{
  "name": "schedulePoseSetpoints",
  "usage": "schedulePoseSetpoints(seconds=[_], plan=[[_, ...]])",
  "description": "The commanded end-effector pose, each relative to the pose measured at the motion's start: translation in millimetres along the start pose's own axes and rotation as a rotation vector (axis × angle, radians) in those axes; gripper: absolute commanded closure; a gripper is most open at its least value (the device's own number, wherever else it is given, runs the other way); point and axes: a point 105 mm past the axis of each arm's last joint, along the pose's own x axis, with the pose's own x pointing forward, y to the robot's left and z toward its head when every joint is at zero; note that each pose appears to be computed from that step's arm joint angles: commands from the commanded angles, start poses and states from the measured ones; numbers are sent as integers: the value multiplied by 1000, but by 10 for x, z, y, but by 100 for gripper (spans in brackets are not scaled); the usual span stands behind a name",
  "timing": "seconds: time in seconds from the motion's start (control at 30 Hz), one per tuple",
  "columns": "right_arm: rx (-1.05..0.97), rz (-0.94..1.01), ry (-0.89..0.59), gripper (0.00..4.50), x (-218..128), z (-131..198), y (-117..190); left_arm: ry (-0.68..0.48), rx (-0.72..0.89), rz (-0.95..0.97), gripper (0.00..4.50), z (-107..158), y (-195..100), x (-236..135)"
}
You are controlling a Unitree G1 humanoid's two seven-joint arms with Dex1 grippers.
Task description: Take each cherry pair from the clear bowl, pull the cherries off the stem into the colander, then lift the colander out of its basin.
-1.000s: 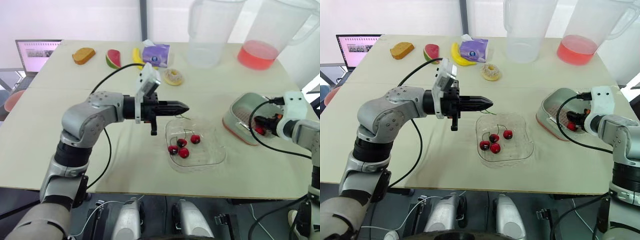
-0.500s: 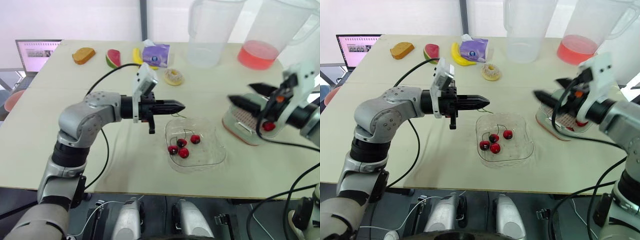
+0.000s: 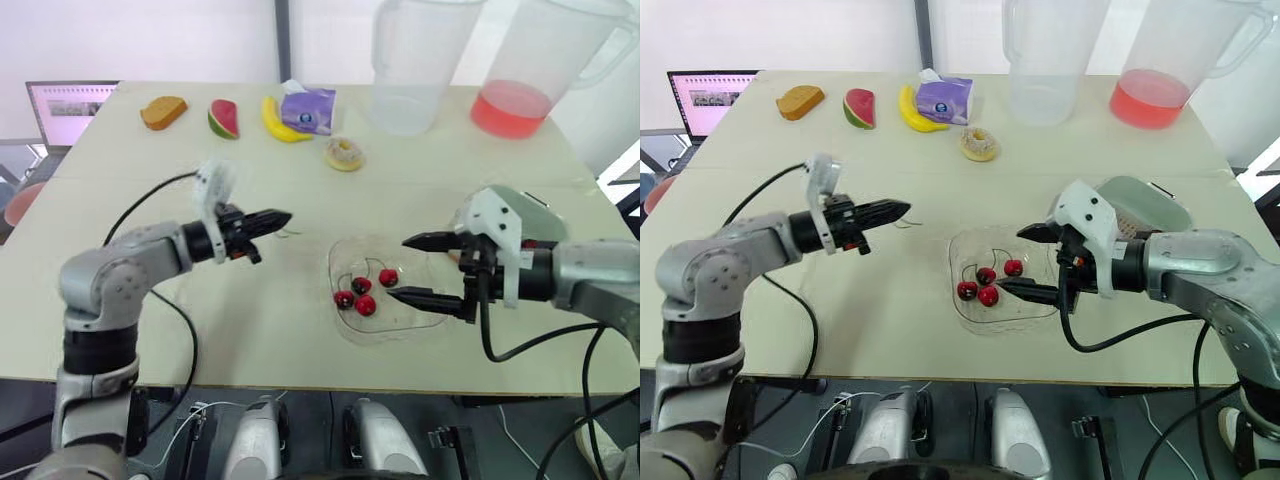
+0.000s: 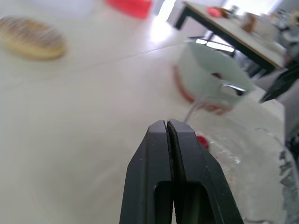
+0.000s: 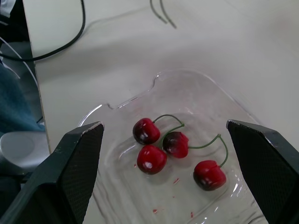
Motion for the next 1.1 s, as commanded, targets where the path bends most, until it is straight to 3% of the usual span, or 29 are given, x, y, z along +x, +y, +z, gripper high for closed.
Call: schedulePoseSetpoints(seconds=[0.03, 0.3, 0.63, 0.73, 0.97, 1.1], plan=[[-63, -3, -16, 5, -25, 100, -18, -14, -57, 172, 450, -50, 283, -182], [-80, 13, -46, 5, 5, 161, -22, -3, -224, 361, 450, -363, 676, -351], [-88, 34, -77, 5, 18, 239, 26, 9, -236, 458, 450, -566, 898, -428], [-85, 35, -80, 0, 15, 245, 35, -11, -213, 472, 370, -548, 939, -450], [-79, 35, -80, 0, 3, 240, 51, -46, -137, 505, 12, -476, 1037, -518], [-75, 28, -80, 0, -3, 239, 50, -48, 34, 500, 5, -286, 1062, -543]])
